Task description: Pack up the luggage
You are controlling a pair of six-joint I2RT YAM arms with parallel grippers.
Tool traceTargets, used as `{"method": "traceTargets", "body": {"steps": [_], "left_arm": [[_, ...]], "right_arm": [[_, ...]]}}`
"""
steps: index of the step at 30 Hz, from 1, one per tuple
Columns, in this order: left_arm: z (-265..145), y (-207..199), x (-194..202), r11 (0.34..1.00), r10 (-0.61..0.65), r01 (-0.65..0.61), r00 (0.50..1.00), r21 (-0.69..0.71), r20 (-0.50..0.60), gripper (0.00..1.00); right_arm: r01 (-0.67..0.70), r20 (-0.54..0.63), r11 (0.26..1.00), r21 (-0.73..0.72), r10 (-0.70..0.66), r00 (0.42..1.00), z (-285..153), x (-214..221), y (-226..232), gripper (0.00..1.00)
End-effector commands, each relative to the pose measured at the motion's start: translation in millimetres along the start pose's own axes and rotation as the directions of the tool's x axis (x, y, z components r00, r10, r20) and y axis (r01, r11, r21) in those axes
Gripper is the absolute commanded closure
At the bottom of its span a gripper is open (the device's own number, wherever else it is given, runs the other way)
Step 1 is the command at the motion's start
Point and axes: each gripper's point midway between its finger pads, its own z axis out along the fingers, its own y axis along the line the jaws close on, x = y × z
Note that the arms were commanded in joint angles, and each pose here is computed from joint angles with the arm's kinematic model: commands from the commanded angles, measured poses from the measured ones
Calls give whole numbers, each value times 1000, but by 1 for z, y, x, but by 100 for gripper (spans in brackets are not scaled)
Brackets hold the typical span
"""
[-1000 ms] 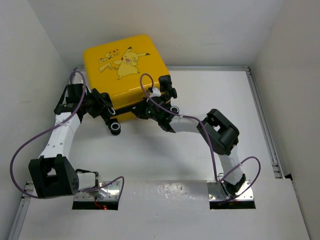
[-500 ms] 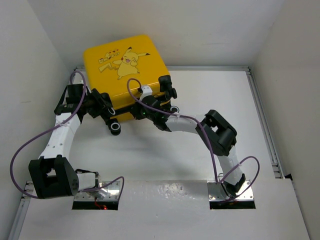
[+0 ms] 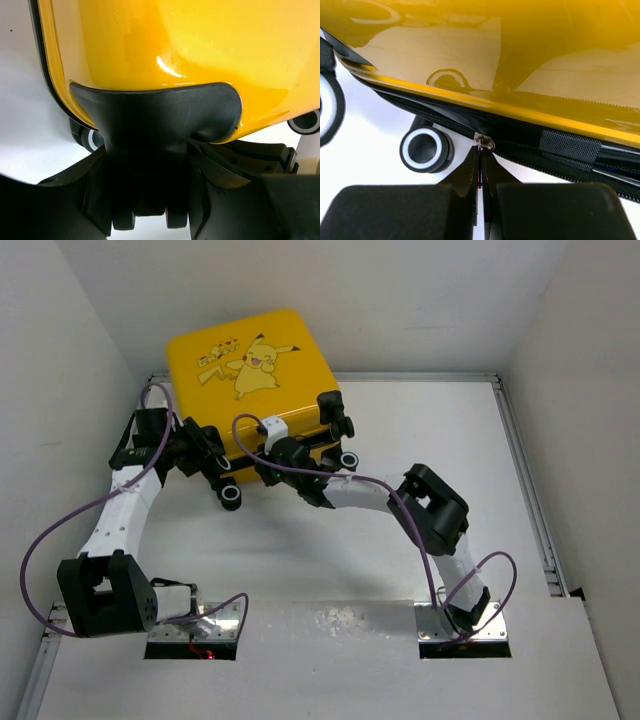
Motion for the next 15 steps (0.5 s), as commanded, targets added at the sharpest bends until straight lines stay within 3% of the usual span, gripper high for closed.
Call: {"method": "traceTargets", "body": {"steps": [1, 8, 12, 15], "left_arm": [[-5, -9, 8, 999, -11, 12, 999, 33, -33, 100], [-13, 27, -18, 996, -44, 46, 999, -81, 29, 100], [-13, 30, -12, 995, -47, 49, 999, -85, 22, 100], [-13, 32, -13, 994, -46, 49, 999, -96, 28, 100]], "right_arm": [[14, 109, 999, -37, -10, 994, -11, -38, 12, 100], [-44, 75, 959, 278, 24, 997, -60, -36, -153, 100], [-50, 31, 927, 372, 41, 999, -93, -17, -205, 100], [-44, 30, 916, 398, 35, 999, -108, -15, -219, 100]]}}
